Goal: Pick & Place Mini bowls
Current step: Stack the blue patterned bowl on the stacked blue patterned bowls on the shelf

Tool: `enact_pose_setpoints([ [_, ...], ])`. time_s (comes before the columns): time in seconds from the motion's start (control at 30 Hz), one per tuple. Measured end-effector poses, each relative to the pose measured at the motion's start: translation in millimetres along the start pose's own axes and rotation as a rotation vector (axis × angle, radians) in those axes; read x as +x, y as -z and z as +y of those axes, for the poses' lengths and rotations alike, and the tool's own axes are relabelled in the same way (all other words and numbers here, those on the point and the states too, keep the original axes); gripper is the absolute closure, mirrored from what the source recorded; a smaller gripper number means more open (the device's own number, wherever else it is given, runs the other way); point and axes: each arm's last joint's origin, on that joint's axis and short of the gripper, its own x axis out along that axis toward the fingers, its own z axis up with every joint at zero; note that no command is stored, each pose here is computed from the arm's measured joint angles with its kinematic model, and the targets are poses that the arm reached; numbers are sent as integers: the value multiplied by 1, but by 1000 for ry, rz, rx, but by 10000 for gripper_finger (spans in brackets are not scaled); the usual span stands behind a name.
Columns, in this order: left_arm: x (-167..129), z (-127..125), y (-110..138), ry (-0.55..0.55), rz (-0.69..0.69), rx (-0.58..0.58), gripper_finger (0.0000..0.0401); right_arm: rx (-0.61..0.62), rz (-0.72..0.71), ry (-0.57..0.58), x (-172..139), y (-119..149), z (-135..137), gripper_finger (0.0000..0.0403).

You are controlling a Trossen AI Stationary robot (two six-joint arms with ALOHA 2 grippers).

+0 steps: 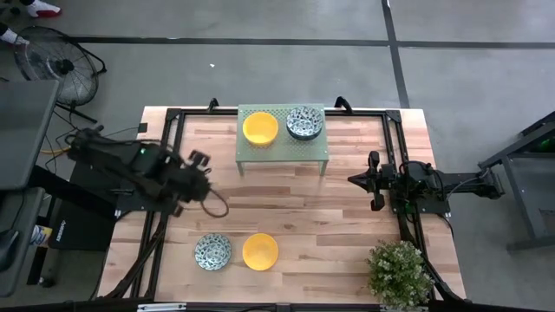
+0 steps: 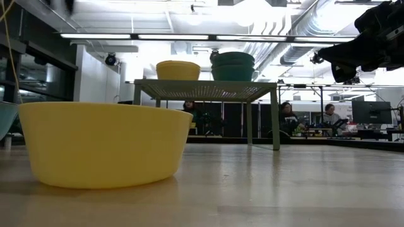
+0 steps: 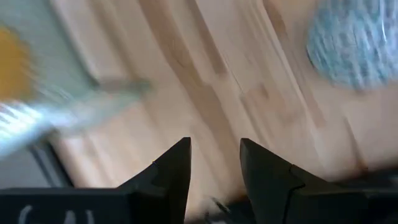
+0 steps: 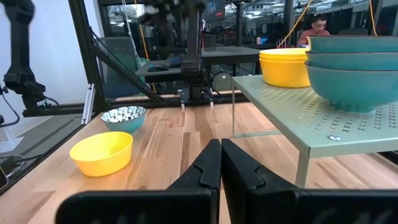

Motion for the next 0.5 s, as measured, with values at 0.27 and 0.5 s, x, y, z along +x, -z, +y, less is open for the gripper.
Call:
enact_pose_setpoints([
  [0.27, 36, -50, 29, 138, 32, -60, 268, 0, -1, 0, 0, 0, 0, 402],
  [0.5, 73, -81, 17, 275, -49, -141, 268, 0, -1, 0, 0, 0, 0, 402],
])
